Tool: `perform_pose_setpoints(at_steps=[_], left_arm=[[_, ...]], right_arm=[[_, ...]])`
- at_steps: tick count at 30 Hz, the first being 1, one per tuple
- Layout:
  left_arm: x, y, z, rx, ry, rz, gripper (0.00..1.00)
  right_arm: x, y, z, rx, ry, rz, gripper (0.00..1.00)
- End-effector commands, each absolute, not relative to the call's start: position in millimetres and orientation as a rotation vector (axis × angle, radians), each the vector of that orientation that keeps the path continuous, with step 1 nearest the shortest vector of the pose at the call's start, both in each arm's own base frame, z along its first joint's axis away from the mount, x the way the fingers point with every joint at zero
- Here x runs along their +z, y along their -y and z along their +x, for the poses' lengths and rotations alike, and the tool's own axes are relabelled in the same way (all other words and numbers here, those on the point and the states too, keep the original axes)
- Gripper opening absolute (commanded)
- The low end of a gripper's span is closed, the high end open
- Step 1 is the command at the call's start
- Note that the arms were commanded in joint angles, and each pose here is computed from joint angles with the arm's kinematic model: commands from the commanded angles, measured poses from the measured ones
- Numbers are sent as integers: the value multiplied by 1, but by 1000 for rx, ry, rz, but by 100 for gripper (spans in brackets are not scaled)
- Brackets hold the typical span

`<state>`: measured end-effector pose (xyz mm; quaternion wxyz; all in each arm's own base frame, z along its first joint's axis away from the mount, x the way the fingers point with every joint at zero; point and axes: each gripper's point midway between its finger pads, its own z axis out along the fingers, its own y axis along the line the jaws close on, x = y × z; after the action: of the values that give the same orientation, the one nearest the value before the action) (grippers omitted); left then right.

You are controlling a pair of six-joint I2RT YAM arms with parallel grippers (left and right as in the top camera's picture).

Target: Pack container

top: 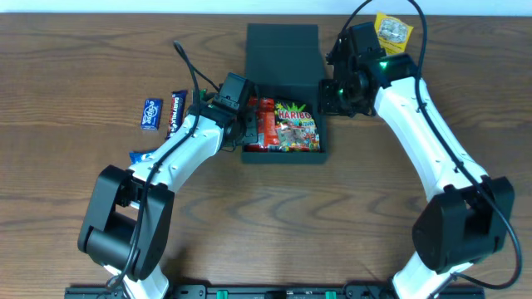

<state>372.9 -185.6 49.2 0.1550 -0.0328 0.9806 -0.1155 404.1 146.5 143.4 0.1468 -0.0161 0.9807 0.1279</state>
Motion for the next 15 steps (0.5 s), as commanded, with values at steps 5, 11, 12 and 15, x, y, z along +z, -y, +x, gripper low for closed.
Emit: perform_pose_setpoints(at_steps=[5, 11, 12, 15], left_arm=[[50, 186, 372, -354, -2822, -188, 6], [50, 186, 372, -353, -2824, -188, 6], [50, 186, 372, -353, -2824, -187, 6], [50, 186, 372, -352, -2825, -184, 6]], right_arm=[[128, -163, 403, 367, -2852, -89, 1], [102, -198, 407, 412, -2855, -201, 2], [98, -202, 406, 426, -2860, -210, 1], [90, -217, 405, 508, -2868, -250, 1]])
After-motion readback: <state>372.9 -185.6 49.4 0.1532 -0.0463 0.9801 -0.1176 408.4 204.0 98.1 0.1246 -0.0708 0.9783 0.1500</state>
